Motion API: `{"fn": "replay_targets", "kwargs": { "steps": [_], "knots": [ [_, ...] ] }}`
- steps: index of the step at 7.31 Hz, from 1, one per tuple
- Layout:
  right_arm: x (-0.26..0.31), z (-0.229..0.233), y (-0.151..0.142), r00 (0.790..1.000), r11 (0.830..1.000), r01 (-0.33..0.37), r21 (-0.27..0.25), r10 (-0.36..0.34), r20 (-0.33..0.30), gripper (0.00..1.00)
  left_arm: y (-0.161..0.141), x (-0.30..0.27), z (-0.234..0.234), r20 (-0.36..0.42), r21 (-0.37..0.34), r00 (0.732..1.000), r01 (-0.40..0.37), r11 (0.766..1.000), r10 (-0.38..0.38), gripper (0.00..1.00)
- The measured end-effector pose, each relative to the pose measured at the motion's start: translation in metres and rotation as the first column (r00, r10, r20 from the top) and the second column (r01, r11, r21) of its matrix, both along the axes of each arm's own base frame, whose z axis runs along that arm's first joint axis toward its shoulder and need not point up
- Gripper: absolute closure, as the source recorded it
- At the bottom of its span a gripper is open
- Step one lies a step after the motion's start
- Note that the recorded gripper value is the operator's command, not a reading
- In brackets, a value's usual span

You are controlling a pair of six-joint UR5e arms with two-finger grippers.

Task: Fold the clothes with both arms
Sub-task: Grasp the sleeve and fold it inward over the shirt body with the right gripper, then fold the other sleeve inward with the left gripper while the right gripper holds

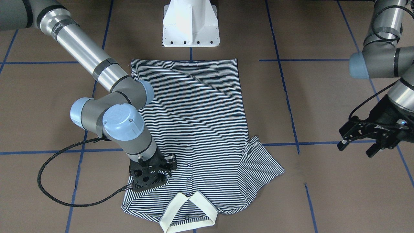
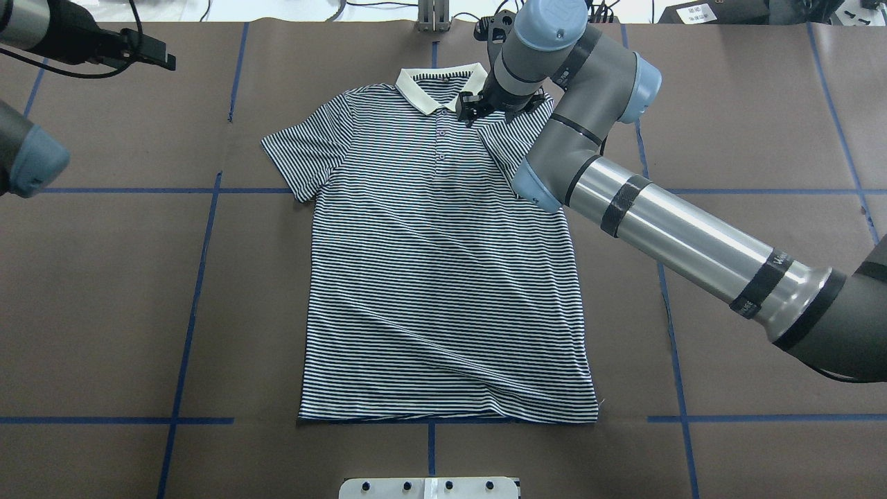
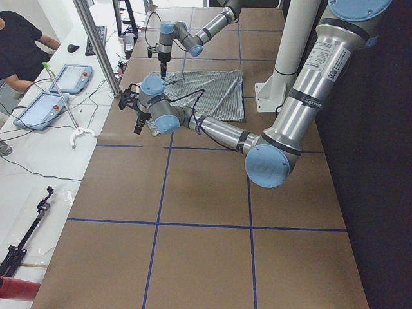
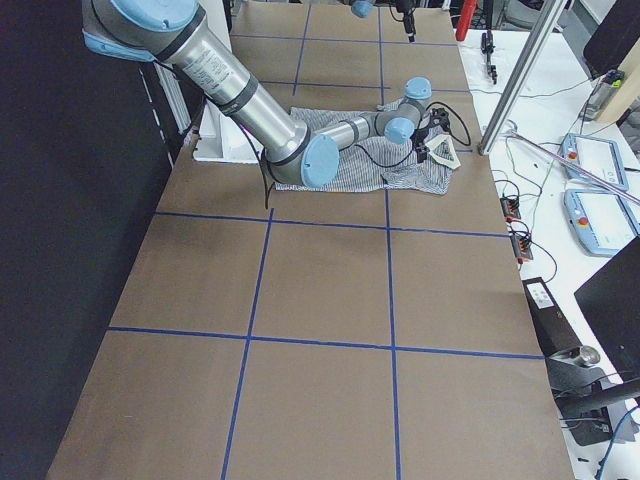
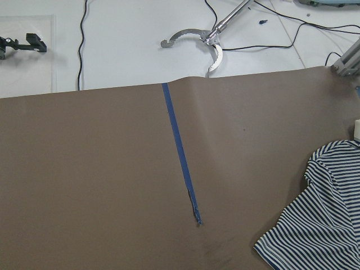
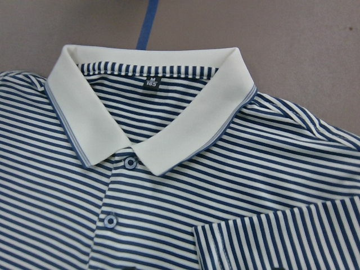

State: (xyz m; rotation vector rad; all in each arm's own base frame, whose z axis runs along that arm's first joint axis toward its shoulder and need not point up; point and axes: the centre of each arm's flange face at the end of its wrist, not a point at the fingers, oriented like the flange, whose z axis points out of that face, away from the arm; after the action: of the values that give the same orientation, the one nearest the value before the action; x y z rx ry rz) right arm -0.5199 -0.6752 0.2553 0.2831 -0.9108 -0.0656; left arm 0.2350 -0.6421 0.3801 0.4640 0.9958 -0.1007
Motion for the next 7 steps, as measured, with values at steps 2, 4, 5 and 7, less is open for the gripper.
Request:
{"fn": "replay_targets", "kwargs": {
  "steps": [2,4,5,7],
  "knots": [
    [0.038,-0.008,0.023,0.999,0.992,-0.002,-0.124,-0.004,-0.047,0.00,0.017,0.085,-0.015,-0.029,-0.113,0.993,0.106,0.988,-0.110,0.03],
    [0.097,0.013,0.043,0.996,0.985,-0.002,-0.171,-0.014,-0.092,0.00,0.030,0.173,-0.005,0.027,-0.162,0.968,0.249,0.955,-0.248,0.03],
    [0.113,0.024,0.048,0.995,0.985,0.013,-0.173,-0.029,-0.091,0.00,0.031,0.204,0.007,0.078,-0.145,0.952,0.306,0.941,-0.297,0.04],
    [0.121,0.034,0.050,0.995,0.984,0.025,-0.175,-0.041,-0.089,0.00,0.031,0.225,0.026,0.130,-0.123,0.934,0.347,0.930,-0.331,0.04]
  ]
}}
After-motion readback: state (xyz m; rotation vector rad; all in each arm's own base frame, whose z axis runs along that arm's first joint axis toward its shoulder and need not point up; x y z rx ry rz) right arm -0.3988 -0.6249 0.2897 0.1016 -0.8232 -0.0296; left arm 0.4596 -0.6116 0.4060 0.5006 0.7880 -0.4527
